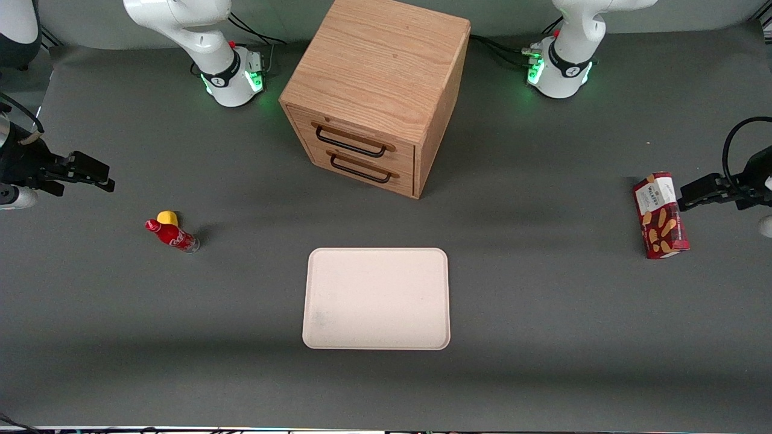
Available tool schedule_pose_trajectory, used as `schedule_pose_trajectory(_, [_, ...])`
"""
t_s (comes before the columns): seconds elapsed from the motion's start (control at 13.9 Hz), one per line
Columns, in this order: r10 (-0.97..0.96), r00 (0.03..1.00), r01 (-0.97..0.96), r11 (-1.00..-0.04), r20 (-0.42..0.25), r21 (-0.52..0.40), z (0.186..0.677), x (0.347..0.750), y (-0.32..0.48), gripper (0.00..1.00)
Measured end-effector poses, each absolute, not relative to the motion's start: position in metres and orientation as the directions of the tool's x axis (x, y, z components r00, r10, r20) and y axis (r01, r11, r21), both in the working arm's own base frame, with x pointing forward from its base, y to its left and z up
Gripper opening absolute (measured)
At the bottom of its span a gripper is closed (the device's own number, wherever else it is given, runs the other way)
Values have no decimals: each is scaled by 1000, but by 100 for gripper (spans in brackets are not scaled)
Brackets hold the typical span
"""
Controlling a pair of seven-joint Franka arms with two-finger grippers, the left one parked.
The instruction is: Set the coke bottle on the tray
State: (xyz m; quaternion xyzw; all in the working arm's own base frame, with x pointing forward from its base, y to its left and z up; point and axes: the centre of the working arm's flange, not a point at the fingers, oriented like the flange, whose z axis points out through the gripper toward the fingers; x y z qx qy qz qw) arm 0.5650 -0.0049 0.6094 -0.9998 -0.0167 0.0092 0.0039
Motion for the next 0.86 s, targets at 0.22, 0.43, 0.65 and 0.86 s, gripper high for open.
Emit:
schedule_pose_trajectory(0.22, [34,999,34,-999,-21,-8,609,565,-5,100])
schedule_pose_trajectory(0.43, [37,999,37,-999,-23,-8,609,564,-5,100])
schedule_pose_trajectory(0.65, [41,999,40,-999,-24,-9,609,564,-5,100])
schedule_pose_trajectory(0.86, [45,999,45,-999,-30,-9,608,564,-5,100])
